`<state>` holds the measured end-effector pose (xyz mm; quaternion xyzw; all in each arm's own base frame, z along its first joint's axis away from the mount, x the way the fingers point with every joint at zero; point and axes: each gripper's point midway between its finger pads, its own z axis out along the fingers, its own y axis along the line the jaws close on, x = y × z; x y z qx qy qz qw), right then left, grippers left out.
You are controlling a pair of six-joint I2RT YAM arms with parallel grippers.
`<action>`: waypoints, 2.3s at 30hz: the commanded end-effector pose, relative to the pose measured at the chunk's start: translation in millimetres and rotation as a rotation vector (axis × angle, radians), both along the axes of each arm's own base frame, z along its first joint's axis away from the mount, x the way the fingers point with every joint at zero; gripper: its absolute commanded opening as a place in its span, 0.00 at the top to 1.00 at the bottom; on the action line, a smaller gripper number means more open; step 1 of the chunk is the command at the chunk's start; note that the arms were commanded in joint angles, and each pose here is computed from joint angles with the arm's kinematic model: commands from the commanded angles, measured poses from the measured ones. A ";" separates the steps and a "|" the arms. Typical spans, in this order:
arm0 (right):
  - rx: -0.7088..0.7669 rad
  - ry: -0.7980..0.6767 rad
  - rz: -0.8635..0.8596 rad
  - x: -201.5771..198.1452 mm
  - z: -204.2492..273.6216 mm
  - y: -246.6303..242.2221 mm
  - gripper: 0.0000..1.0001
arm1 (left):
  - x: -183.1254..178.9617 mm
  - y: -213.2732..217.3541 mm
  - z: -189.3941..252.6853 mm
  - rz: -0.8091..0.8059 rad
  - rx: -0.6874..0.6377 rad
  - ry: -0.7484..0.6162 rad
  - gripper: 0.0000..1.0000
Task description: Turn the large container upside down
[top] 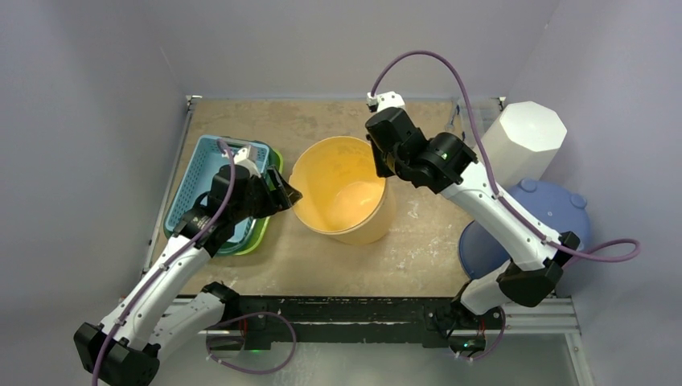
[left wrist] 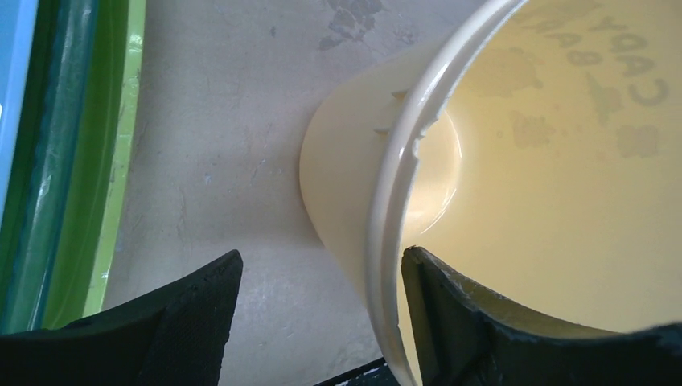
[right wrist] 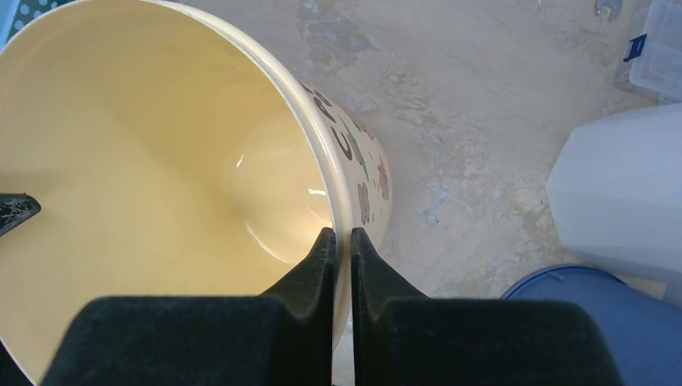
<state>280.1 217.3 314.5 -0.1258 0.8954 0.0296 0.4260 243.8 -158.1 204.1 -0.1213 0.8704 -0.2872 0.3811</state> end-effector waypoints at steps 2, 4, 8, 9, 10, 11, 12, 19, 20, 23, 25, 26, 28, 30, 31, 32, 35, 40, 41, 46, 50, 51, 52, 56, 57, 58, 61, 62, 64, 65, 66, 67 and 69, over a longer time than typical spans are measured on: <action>0.174 -0.056 0.065 -6.1 29.8 18.3 1.00 | 8.5 -19.8 16.8 -0.070 -0.079 -0.057 0.44; 0.231 -0.060 0.108 -11.1 36.6 27.1 1.00 | 8.8 -21.2 11.6 -0.077 -0.073 -0.040 0.55; 0.331 -0.024 0.208 -26.3 39.6 46.2 1.00 | 7.7 -20.8 0.6 -0.077 -0.063 -0.015 0.83; 0.364 0.004 0.224 -32.0 37.0 51.1 0.98 | 7.1 -20.3 -1.8 -0.076 -0.062 -0.011 0.88; 0.381 0.017 0.243 -35.2 35.0 55.1 0.95 | 6.5 -19.4 -5.5 -0.071 -0.058 -0.003 0.94; 0.398 0.032 0.261 -38.9 32.3 59.0 0.92 | 6.2 -18.5 -8.2 -0.066 -0.055 0.002 0.99; 0.412 0.046 0.274 -41.5 29.6 62.2 0.90 | 5.7 -17.9 -11.3 -0.062 -0.054 0.009 1.00; 0.447 0.131 0.283 -52.7 18.4 69.4 0.75 | 5.6 -12.1 -16.3 -0.026 -0.052 0.001 1.00; 0.443 0.129 0.265 -51.8 19.0 66.3 0.71 | 6.1 -10.8 -15.6 -0.018 -0.051 -0.004 1.00; 0.439 0.087 0.224 -48.9 27.9 55.5 0.59 | 7.1 -7.0 -12.2 0.000 -0.047 -0.025 1.00; 0.452 0.058 0.194 -46.8 37.4 49.5 0.55 | 7.8 -5.2 -8.9 0.006 -0.048 -0.048 1.00; 0.457 0.048 0.179 -45.4 39.9 47.4 0.54 | 8.2 -5.4 -7.1 0.004 -0.051 -0.061 1.00; 0.464 0.046 0.162 -43.9 39.3 46.1 0.52 | 9.1 -3.7 -3.0 0.010 -0.054 -0.088 1.00; 0.459 0.074 0.148 -43.9 30.3 47.1 0.51 | 9.5 -1.9 0.4 0.014 -0.052 -0.113 1.00; 0.457 0.089 0.138 -44.1 25.5 47.2 0.51 | 10.0 -0.6 2.0 0.018 -0.050 -0.123 1.00; 0.457 0.104 0.135 -44.6 19.9 48.4 0.51 | 10.1 0.0 3.6 0.019 -0.049 -0.131 1.00; 0.491 0.148 0.167 -50.1 10.5 58.4 0.54 | 10.0 0.2 5.8 0.015 -0.049 -0.144 1.00; 0.564 0.200 0.219 -58.3 5.3 75.2 0.61 | 9.9 -1.5 4.7 0.005 -0.053 -0.155 1.00; 0.562 0.204 0.217 -57.7 3.2 76.3 0.61 | 10.0 -1.6 4.8 0.004 -0.055 -0.156 1.00; 0.567 0.198 0.219 -56.3 3.9 77.7 0.68 | 10.1 -3.1 1.1 -0.001 -0.058 -0.149 1.00; 0.569 0.203 0.254 -58.3 5.5 82.5 0.83 | 10.4 -5.6 0.1 -0.013 -0.062 -0.148 1.00; 0.561 0.208 0.262 -58.0 3.8 84.0 0.88 | 10.5 -7.3 0.2 -0.021 -0.066 -0.148 1.00; 0.554 0.206 0.262 -56.4 3.6 84.2 0.93 | 10.4 -9.3 -0.2 -0.028 -0.073 -0.143 1.00; 0.498 0.119 0.232 -40.7 10.6 75.8 1.00 | 10.6 -18.9 -2.3 -0.063 -0.101 -0.117 0.85; 0.486 0.099 0.218 -37.3 13.3 72.1 1.00 | 10.6 -20.5 -2.8 -0.068 -0.103 -0.109 0.80; 0.467 0.080 0.202 -33.5 15.3 68.1 1.00 | 11.0 -21.3 -2.8 -0.070 -0.105 -0.105 0.72; 0.392 0.005 0.113 -17.9 22.3 49.0 1.00 | 11.9 -21.5 2.3 -0.070 -0.104 -0.106 0.51; 0.360 -0.013 0.088 -13.6 23.1 43.0 1.00 | 12.2 -21.2 4.6 -0.069 -0.102 -0.109 0.45; 0.309 -0.045 0.048 -6.6 25.8 32.3 1.00 | 12.1 -20.6 9.5 -0.068 -0.100 -0.114 0.35; 0.286 -0.052 0.030 -3.2 24.8 28.9 1.00 | 12.1 -20.0 12.0 -0.067 -0.099 -0.117 0.32; 0.267 -0.065 0.011 -0.1 26.5 24.8 1.00 | 11.7 -18.6 13.7 -0.062 -0.093 -0.115 0.30; 0.246 -0.072 -0.010 2.2 26.2 19.9 1.00 | 11.0 -16.7 14.9 -0.057 -0.086 -0.115 0.28; 0.216 -0.093 -0.038 6.4 28.2 13.7 1.00 | 9.6 -11.7 17.5 -0.040 -0.069 -0.116 0.24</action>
